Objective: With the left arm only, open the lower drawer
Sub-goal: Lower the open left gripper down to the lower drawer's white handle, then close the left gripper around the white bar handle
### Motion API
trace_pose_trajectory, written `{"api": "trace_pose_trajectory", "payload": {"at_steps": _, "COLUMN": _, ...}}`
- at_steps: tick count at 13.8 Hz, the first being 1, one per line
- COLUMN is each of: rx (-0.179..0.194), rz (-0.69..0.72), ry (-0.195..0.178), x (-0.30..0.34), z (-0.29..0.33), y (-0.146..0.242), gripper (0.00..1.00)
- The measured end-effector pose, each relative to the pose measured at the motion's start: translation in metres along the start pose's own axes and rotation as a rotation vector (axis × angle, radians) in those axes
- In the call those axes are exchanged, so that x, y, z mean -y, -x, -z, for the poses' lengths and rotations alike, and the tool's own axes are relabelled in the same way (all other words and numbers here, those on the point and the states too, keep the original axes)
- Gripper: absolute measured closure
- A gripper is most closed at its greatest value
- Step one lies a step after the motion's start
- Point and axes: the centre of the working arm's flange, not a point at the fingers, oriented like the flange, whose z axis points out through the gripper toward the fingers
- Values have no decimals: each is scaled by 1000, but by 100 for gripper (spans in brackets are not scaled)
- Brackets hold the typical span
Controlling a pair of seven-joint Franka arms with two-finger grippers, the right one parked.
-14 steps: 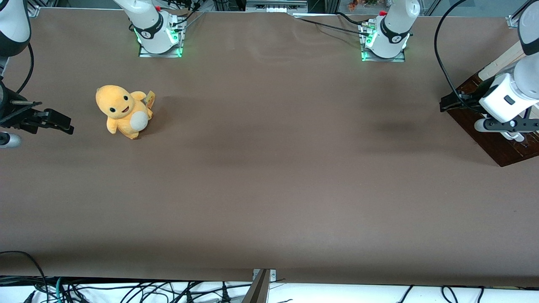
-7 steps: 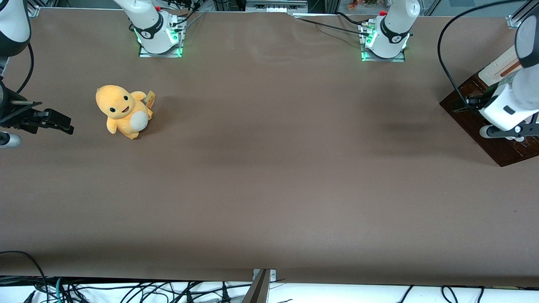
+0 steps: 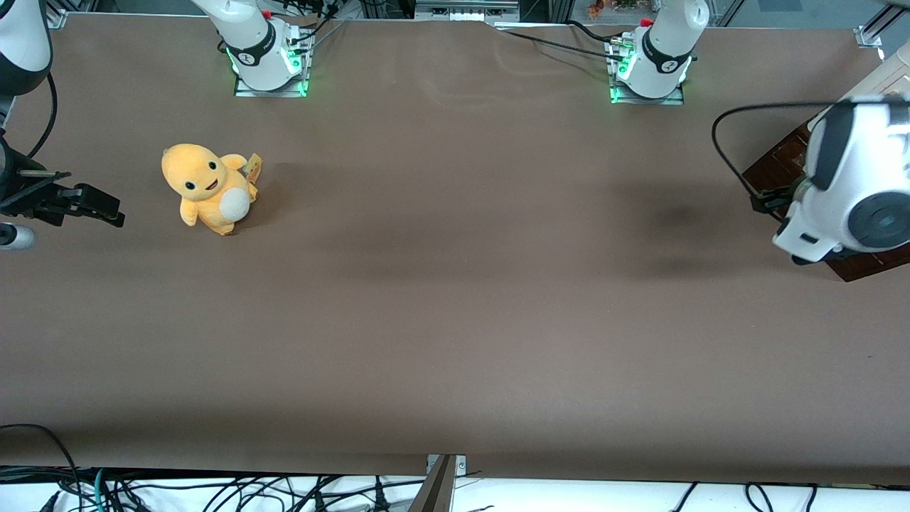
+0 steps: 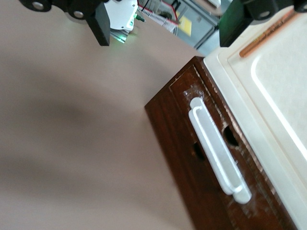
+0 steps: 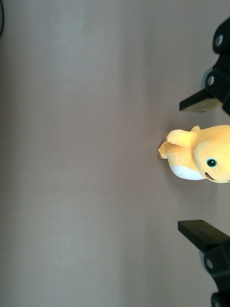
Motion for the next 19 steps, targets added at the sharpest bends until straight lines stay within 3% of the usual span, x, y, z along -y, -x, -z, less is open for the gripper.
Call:
{"api": "trace_pose_trajectory", "payload": {"at_steps": 2, "rx": 62, "rz": 121, "ry": -180, "x": -34, "z": -25, "y": -4, "gripper": 0}}
{"api": "trace_pose_trajectory", "payload": {"at_steps": 4, "rx": 55, "rz": 209, "ry": -353, "x": -80, "z": -45, "y": -5, "gripper": 0}}
{"api": "trace_pose_trajectory", "payload": {"at_steps": 5, "rx": 54, "rz": 243, "ry": -412, "x": -98, "z": -57, "y": -7, "gripper": 0}}
{"api": "trace_pose_trajectory", "payload": {"at_steps": 10, "rx": 79, "rz": 320, "ry": -624, "x": -99, "z": -129, "y": -57, "gripper": 0}}
{"api": "trace_pose_trajectory", "payload": {"at_steps": 12, "rx": 91, "rz": 336, "ry": -683, "x": -81, "z": -154, "y": -77, "gripper": 0}}
{"api": "trace_pose_trajectory", "payload": {"at_steps": 15, "rx": 113, "rz": 393, "ry": -734, "x": -74, "z": -192, "y": -95, "gripper": 0}}
{"api": "trace_pose_trajectory", "payload": {"at_steps": 17, "rx": 129, "rz": 419, "ry": -738, "x": -70, "z": -213, "y": -104, "gripper": 0}}
{"api": "trace_pose_trajectory", "payload": {"at_steps": 19, "rx": 131, "rz": 424, "ry": -730, "x": -64, "z": -223, "y": -111, "gripper": 14}}
